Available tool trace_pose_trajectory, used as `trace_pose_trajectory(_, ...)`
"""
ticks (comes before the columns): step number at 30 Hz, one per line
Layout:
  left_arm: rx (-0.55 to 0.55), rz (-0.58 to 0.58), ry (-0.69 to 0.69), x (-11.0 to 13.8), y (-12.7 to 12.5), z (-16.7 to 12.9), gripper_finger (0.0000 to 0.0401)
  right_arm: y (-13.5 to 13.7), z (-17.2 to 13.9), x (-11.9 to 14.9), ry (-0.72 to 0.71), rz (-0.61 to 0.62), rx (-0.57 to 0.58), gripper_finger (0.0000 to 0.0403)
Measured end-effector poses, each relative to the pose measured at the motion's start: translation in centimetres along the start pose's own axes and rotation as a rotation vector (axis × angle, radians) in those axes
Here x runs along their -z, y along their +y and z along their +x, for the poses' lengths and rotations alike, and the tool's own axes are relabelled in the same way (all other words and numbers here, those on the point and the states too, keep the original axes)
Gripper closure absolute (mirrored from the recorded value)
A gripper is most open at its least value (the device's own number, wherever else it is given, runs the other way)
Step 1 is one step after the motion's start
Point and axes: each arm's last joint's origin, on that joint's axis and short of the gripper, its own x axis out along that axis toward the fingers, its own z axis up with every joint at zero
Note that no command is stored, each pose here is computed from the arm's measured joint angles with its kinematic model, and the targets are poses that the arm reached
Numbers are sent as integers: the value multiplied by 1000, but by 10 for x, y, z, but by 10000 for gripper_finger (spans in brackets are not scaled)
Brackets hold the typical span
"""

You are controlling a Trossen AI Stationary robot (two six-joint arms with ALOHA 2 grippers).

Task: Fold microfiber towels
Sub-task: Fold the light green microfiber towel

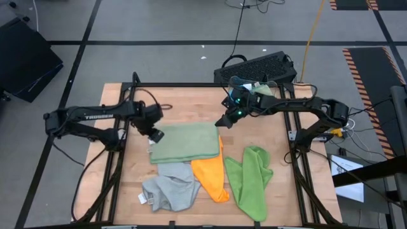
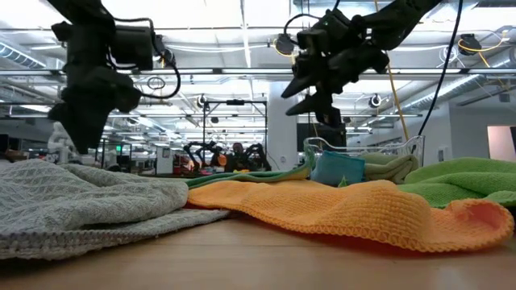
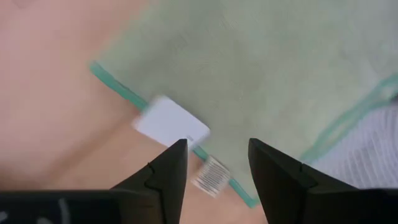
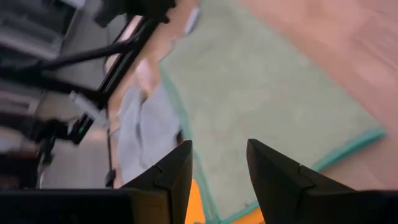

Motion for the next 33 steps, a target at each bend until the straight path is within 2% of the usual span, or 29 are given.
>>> trace_pose_trajectory(7, 10, 55, -37, -16, 23, -5, 216, 8, 9, 8, -76, 207, 115, 257)
trace_pose_trajectory(11, -7, 59, -96, -23, 29, -7, 174, 19, 15, 11, -154, 295, 147, 257)
trace_pose_trajectory(16, -24, 22, -125, -27, 35, -9, 120, 38, 20, 14, -213, 337, 158, 257)
trace_pose_trajectory(19, -50, 21, -139, -31, 38, -8, 108, 44, 21, 15, -227, 331, 158, 257)
trace_pose_trajectory(23, -56, 17, -112, -41, 46, 1, 120, 41, 20, 13, -222, 308, 169, 257)
trace_pose_trajectory(27, -28, 0, -19, -48, 53, 14, 138, 33, 16, 8, -162, 226, 145, 257)
trace_pose_trajectory(33, -23, 85, 80, -51, 55, 29, 146, 11, 1, -5, -46, 77, 71, 257)
